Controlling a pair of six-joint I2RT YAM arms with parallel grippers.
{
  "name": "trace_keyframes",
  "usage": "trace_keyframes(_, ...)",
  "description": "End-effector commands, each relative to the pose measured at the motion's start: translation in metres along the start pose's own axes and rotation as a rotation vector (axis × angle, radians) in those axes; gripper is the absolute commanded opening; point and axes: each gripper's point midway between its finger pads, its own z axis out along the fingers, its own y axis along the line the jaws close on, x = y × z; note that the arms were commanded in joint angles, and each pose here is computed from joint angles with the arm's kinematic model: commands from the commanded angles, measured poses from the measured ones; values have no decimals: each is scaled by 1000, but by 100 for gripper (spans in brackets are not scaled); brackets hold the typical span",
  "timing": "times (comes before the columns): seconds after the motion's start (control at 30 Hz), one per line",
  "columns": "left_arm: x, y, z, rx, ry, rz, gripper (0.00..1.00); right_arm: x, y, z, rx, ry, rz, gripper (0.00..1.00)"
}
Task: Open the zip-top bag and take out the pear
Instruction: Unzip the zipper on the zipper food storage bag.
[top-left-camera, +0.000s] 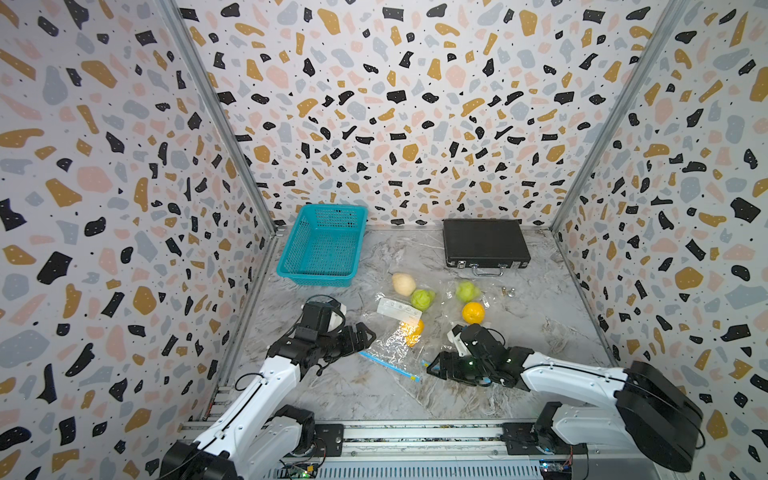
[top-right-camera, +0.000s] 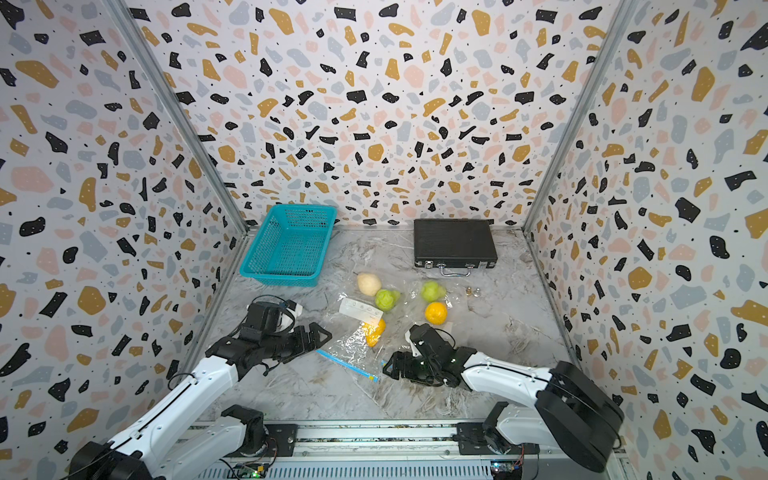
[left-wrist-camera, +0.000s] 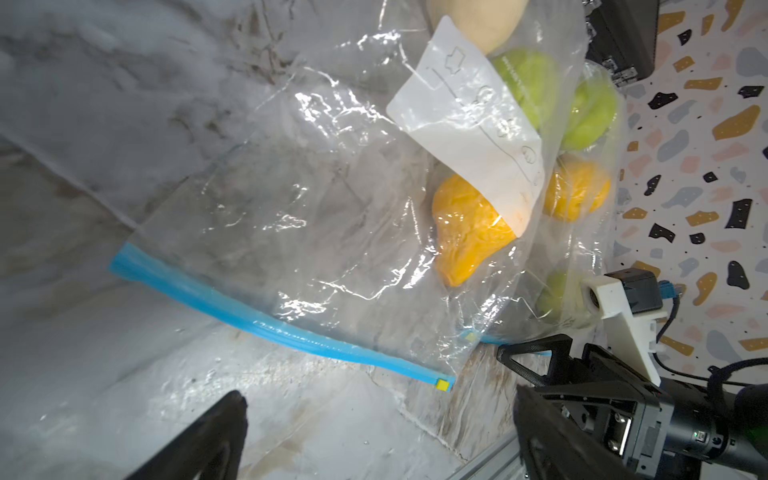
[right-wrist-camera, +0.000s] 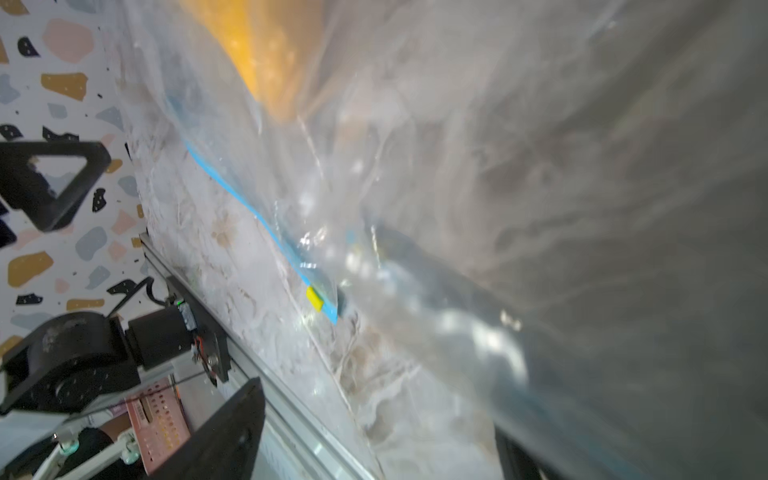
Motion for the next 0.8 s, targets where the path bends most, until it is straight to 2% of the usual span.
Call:
trace_keyframes(0.0, -9, 0, 6, -2, -32, 1, 99, -26, 15, 20, -46, -91, 33, 84)
trace_keyframes(0.13, -14, -1, 5, 2, -57, 1, 99, -34, 20, 49, -71, -70, 62, 78)
trace_keyframes(0.23, -15, -2, 2, -7, -59, 10, 99, -42, 16, 55, -31, -89, 65, 72)
trace_keyframes(0.27, -17, -4, 0, -4, -69, 13, 100, -43, 15, 55, -12, -95, 55, 68)
trace_keyframes(0.33, -23, -10, -8, 4, -102, 32, 100, -48, 20, 51, 2, -96, 27, 53)
trace_keyframes(0.4, -32, -18, -22, 1, -155, 74, 100, -53, 35, 41, -25, -97, 5, 31)
trace_keyframes(0.47, -43, -31, -40, 10, -208, 144, 100, -57, 53, 26, -45, -103, -32, 13)
trace_keyframes(0.53, -55, -50, -60, 46, -280, 215, 100, -65, 70, 4, -37, -114, -92, 0)
trace_keyframes(0.63, -74, -86, -94, 119, -409, 371, 99, -79, 91, -26, -94, -107, -77, 0)
trace_keyframes(0.77, -93, -124, -137, 154, -617, 656, 99, -102, 114, -59, -216, -74, -8, 0)
